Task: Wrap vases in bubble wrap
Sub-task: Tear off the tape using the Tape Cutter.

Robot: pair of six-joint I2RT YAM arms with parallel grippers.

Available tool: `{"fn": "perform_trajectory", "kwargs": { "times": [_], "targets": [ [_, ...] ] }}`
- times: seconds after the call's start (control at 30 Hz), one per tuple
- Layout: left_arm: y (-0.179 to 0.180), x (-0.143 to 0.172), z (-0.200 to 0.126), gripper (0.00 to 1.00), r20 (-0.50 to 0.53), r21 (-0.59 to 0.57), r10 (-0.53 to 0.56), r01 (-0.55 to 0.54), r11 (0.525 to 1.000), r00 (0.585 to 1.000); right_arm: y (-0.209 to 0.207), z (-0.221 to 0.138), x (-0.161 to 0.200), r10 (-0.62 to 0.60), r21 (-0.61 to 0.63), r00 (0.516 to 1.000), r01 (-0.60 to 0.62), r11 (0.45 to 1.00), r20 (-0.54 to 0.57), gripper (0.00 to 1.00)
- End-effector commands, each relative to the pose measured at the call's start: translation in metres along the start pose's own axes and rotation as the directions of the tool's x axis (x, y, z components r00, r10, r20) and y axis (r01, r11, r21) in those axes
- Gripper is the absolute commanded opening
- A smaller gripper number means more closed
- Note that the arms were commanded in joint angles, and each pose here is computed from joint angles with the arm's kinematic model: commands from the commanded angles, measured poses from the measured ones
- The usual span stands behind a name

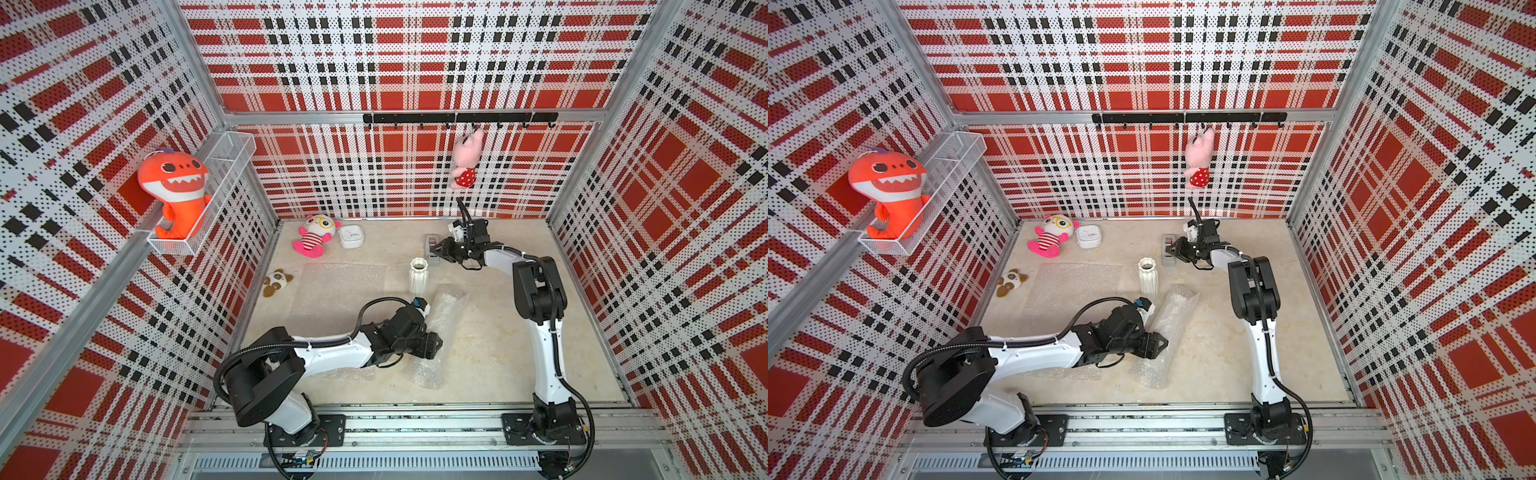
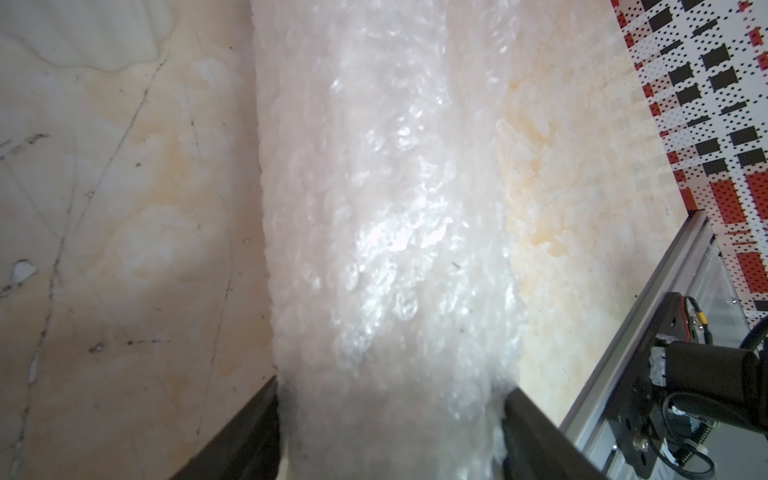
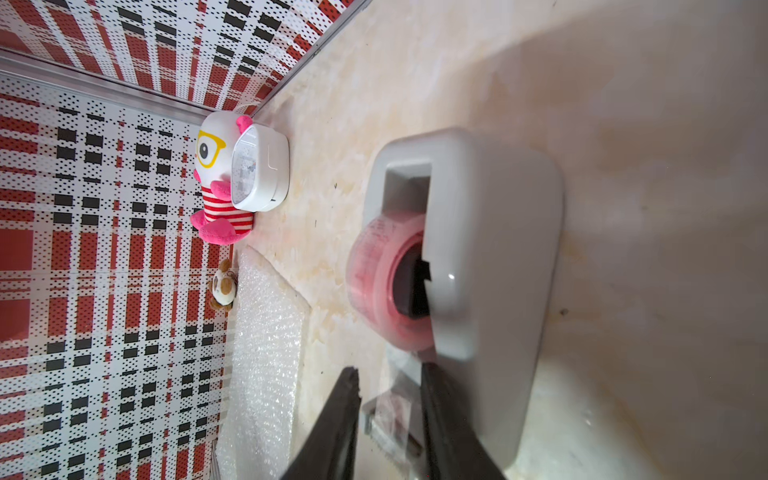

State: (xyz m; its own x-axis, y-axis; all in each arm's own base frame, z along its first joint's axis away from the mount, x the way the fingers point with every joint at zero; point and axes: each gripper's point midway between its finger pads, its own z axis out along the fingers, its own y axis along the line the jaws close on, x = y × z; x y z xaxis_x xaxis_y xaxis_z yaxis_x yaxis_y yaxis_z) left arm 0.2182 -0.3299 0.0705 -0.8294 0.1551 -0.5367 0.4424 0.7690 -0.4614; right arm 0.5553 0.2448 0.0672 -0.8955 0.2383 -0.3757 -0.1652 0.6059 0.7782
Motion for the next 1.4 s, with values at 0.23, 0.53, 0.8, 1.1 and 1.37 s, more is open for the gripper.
{"fn": "perform_trajectory", "kwargs": {
  "times": [0.23, 0.53, 0.8, 1.1, 1.37],
  "targets": [
    [0.013, 0.011, 0.002, 0.75, -0.031, -0.055, -0.005, 0.003, 0.998, 1.000, -0.003, 0.017, 0.031, 0.043, -0.031, 0.993, -0.047, 0.998, -0.111, 0.25],
    [0.013, 0.011, 0.003, 0.74, -0.034, -0.057, -0.005, 0.003, 0.998, 0.999, -0.001, 0.022, 0.033, 0.040, -0.044, 0.992, -0.046, 0.998, -0.123, 0.21],
    [0.014, 0.010, 0.002, 0.74, -0.030, -0.057, -0.004, 0.003, 0.998, 1.000, 0.013, 0.012, 0.025, 0.039, -0.079, 0.995, -0.046, 0.996, -0.091, 0.12],
    [0.015, 0.012, 0.003, 0.74, -0.034, -0.057, -0.008, 0.006, 0.998, 0.999, 0.050, -0.007, 0.005, 0.029, -0.146, 0.999, -0.034, 0.989, -0.032, 0.00],
    [0.015, 0.013, 0.002, 0.74, -0.028, -0.050, -0.015, 0.014, 0.999, 0.999, 0.077, -0.032, -0.004, 0.006, -0.175, 1.000, -0.003, 0.985, 0.015, 0.00]
  ]
}}
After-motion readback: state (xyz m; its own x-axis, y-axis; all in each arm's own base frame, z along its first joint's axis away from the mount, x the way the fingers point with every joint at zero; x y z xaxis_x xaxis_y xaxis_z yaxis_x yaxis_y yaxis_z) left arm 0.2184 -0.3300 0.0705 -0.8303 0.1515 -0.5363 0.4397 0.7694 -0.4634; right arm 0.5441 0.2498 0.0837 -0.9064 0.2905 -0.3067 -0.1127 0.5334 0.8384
